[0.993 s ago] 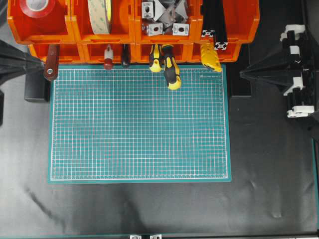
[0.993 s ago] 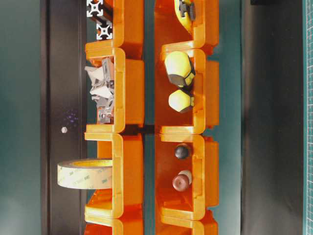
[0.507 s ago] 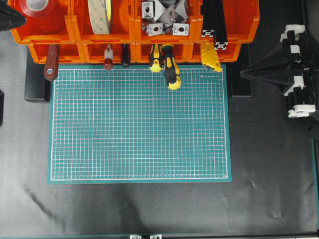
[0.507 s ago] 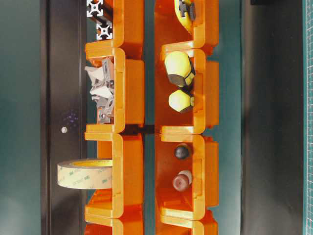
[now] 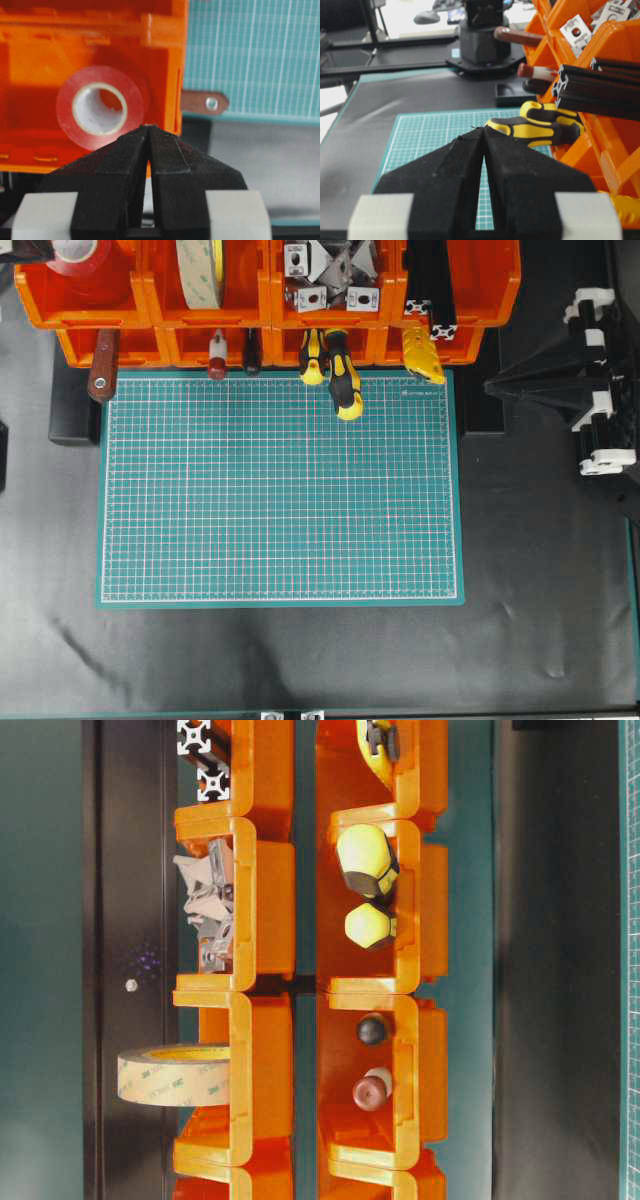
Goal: Pick vinyl tape from container rack with left arm.
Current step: 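Reach the left gripper into the top-left bin and grasp the red tape roll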
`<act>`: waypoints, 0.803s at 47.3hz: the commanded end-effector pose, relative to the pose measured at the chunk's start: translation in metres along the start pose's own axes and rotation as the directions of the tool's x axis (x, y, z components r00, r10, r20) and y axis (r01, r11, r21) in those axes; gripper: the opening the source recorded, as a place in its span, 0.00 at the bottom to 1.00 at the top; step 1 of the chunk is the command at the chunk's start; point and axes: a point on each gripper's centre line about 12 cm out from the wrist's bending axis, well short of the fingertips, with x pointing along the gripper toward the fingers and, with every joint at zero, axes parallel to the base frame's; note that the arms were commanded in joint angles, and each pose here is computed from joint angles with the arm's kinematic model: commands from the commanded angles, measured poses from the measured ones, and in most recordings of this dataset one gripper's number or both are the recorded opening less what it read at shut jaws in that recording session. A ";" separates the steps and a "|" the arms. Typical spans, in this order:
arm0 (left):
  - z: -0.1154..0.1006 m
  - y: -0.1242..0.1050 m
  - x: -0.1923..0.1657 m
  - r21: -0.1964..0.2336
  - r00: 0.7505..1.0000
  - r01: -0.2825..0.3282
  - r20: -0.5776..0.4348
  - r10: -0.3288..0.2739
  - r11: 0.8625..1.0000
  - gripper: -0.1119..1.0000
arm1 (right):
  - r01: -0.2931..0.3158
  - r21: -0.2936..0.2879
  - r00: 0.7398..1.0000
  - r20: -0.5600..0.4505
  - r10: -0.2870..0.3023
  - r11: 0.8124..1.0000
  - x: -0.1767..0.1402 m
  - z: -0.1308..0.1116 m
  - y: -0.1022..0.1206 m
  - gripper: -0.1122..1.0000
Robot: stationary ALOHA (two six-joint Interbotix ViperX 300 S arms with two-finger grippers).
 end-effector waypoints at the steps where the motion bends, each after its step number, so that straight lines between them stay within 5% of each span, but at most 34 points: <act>1: 0.001 0.002 -0.002 -0.002 1.000 -0.008 0.015 0.008 1.000 0.10 | 0.001 0.000 0.999 0.045 -0.001 1.000 0.001 0.013 0.000 0.11; 14: 0.001 0.000 0.027 0.063 0.999 -0.017 0.045 0.015 0.998 0.16 | 0.001 0.000 0.999 0.045 -0.001 1.000 0.001 0.013 0.000 0.11; 27: -0.007 -0.001 0.026 0.079 0.998 -0.025 0.061 0.020 0.997 0.83 | 0.001 0.003 0.999 0.042 -0.001 1.000 0.001 0.013 0.000 0.11; 38: -0.008 -0.001 0.031 0.078 0.999 -0.022 0.047 0.018 0.997 0.76 | 0.001 0.003 0.999 0.042 -0.001 1.000 0.001 0.013 0.000 0.11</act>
